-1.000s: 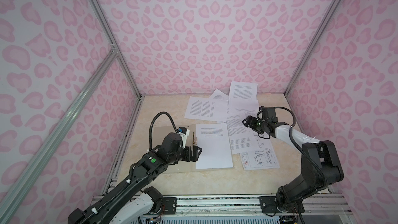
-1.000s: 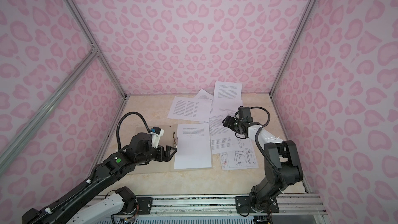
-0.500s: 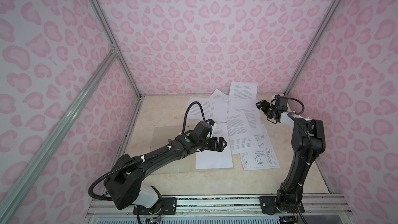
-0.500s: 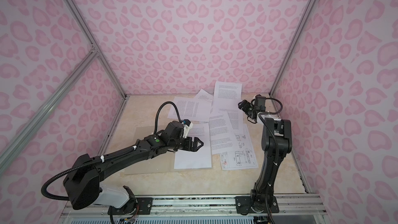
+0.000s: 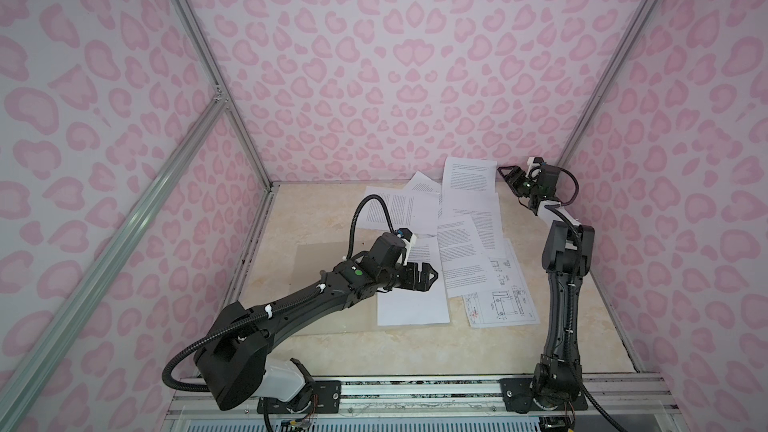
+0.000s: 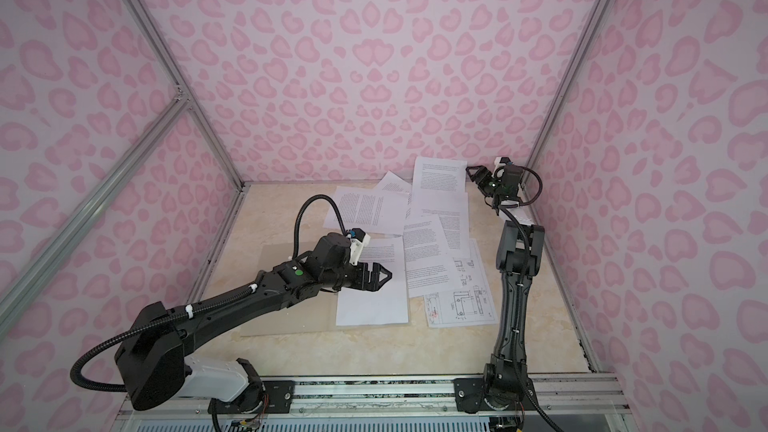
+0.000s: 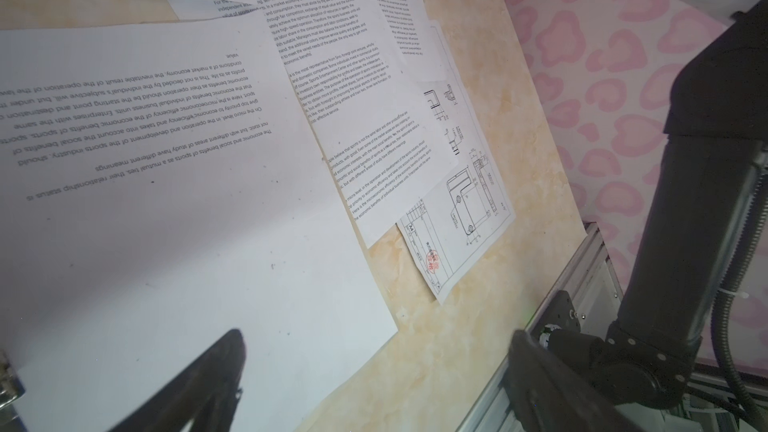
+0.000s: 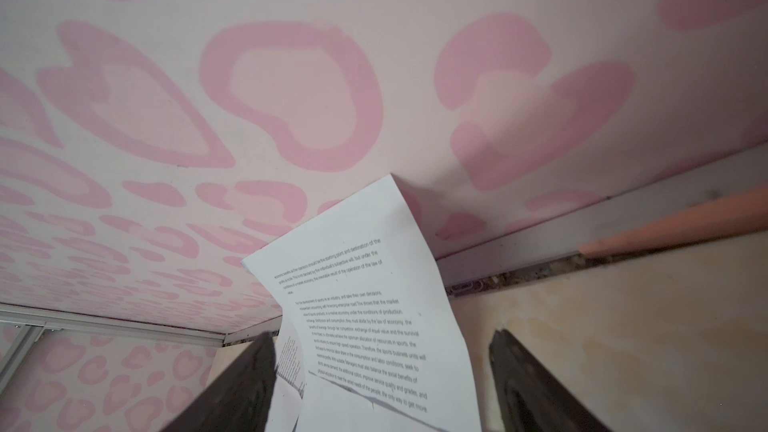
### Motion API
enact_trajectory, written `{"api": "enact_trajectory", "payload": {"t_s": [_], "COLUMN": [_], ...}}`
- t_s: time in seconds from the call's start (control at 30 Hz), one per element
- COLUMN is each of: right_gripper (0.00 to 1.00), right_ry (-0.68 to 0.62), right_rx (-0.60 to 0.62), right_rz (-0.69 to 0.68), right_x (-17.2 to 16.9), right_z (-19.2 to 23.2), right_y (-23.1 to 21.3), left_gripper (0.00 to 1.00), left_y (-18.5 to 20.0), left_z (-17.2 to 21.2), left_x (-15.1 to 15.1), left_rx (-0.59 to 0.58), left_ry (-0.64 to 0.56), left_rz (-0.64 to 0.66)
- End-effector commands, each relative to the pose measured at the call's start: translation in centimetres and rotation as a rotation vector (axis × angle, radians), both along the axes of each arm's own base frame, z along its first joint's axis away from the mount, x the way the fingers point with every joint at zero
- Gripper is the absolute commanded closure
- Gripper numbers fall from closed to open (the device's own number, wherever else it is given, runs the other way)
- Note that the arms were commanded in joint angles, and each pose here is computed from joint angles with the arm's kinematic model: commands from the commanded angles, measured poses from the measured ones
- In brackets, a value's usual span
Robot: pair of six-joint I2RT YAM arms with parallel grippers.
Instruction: Put the files into the folder
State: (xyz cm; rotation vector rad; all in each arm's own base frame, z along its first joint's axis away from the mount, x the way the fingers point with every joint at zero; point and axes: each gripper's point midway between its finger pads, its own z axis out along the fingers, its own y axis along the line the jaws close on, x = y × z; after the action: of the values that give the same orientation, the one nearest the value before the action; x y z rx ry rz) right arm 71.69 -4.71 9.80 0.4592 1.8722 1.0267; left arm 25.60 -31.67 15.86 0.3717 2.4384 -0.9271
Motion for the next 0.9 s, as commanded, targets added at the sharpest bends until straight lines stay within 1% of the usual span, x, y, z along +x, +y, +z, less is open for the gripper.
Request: {"api": "enact_trajectory", "payload": {"t_s": [0.0, 0.1, 0.23, 0.57, 0.77, 0.87], "right_gripper": [0.17, 0.17, 0.17, 0.17, 0.23, 0.32], "right_ry": [0.047, 0.048, 0.037, 0.062, 0.069, 0.030], "right_rx": [0.059, 0.072, 0.133, 0.135, 0.141, 0.187], "right_rz": [0.000, -0.011, -0.012, 0.064, 0.125, 0.155], "right_x": [0.6, 1.5, 2.0, 1.5, 1.1, 1.2], "right_z": [-1.5, -2.1, -3.2, -4.4, -5.0, -4.1], "right_y": [-0.2, -0.4, -0.3, 2.5, 4.8, 5.5], "left_gripper": [0.00, 0.00, 0.00, 0.00, 0.00, 0.00], "left_y": [0.2, 0.4, 0.6, 0.6, 1.0, 1.3], "left_z": [0.4, 0.5, 0.8, 1.9, 1.8, 1.8], "left_x": [0.1, 0.1, 0.3, 0.5, 0.4, 0.2], "left_rx": [0.003, 0.006, 0.012, 0.006, 0.012, 0.013], "left_ry": [-0.027, -0.033, -0.046, -0.079, -0.085, -0.088], "left_rz": [0.002, 0.007, 0.011, 0.008, 0.013, 0.019]}}
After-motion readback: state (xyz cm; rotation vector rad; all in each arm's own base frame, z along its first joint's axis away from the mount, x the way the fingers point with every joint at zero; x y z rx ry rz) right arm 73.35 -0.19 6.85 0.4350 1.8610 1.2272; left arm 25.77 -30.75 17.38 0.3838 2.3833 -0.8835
